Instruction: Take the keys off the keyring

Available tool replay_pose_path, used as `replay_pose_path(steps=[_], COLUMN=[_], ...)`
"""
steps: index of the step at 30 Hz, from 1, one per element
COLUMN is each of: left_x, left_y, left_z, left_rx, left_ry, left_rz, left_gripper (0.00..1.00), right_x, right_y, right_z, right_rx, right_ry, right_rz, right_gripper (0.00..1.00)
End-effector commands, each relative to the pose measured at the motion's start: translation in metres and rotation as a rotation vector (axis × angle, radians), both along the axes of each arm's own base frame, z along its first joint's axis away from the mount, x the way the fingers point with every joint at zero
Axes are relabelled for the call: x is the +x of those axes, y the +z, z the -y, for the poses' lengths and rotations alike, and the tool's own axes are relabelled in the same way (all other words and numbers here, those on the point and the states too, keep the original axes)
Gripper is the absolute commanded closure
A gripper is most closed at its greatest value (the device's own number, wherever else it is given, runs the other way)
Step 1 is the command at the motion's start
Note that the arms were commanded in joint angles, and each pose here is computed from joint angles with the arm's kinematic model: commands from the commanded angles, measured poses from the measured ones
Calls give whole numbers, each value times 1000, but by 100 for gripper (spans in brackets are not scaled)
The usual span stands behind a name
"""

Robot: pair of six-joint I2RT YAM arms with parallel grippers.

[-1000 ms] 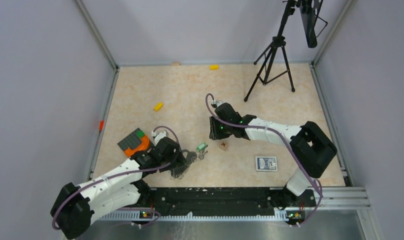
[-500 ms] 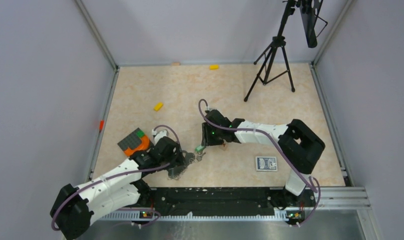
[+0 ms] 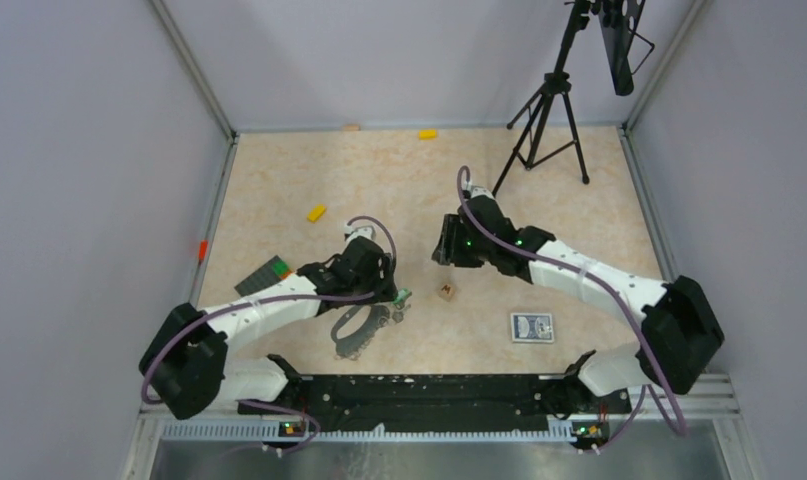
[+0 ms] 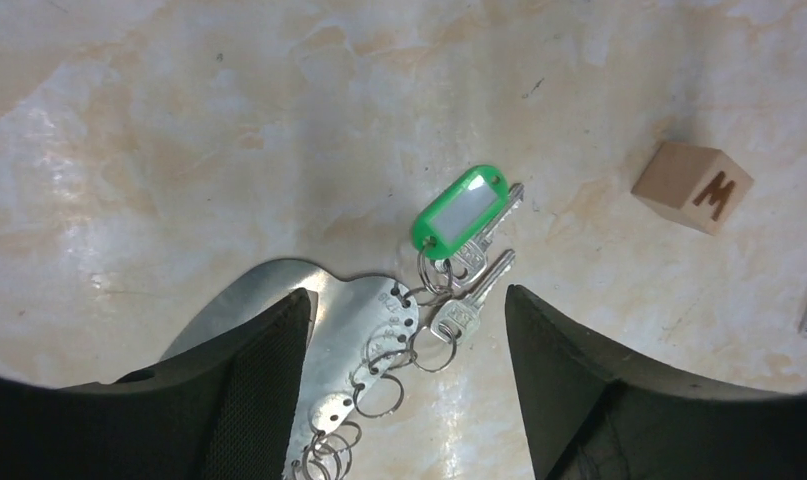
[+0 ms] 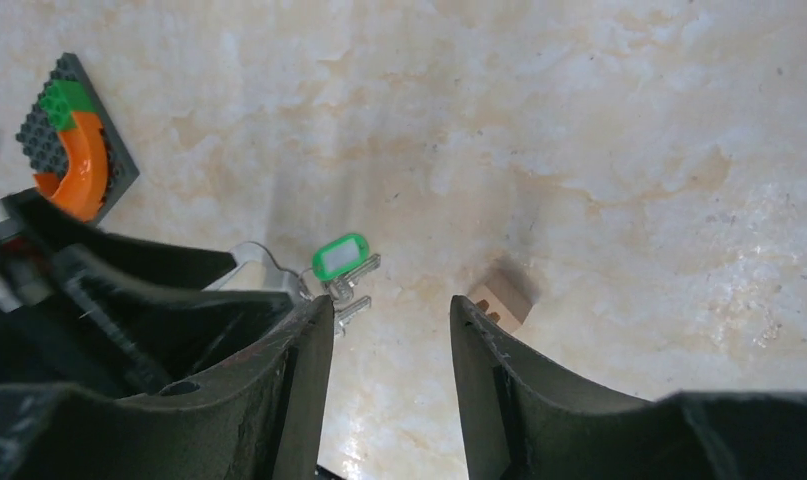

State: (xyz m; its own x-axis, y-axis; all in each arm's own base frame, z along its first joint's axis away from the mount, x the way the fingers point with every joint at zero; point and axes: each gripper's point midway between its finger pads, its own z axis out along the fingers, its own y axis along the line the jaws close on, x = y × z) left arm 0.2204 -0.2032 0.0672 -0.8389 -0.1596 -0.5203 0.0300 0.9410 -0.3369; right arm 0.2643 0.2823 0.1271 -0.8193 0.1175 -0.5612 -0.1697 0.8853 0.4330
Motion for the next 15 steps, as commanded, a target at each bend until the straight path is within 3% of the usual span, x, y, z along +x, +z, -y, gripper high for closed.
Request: replay_pose_path(steps=[1,4,15], left_x=[9,10,14], left_y=[-5,-16,-25], left_z=[22,27,39], left_rx=[-23,-12,-16], left_ry=[-54,-59,-83], left_rz=[-20,-49,-66], left_gripper=[29,36,47], right_x=[-7,-10,-15], right_y=[19,22,15], right_z=[13,20,31], right_rx=[-3,2,-8], right_ry=[14,0,-21], right_rz=[53,70,71], right_gripper=[53,54,55])
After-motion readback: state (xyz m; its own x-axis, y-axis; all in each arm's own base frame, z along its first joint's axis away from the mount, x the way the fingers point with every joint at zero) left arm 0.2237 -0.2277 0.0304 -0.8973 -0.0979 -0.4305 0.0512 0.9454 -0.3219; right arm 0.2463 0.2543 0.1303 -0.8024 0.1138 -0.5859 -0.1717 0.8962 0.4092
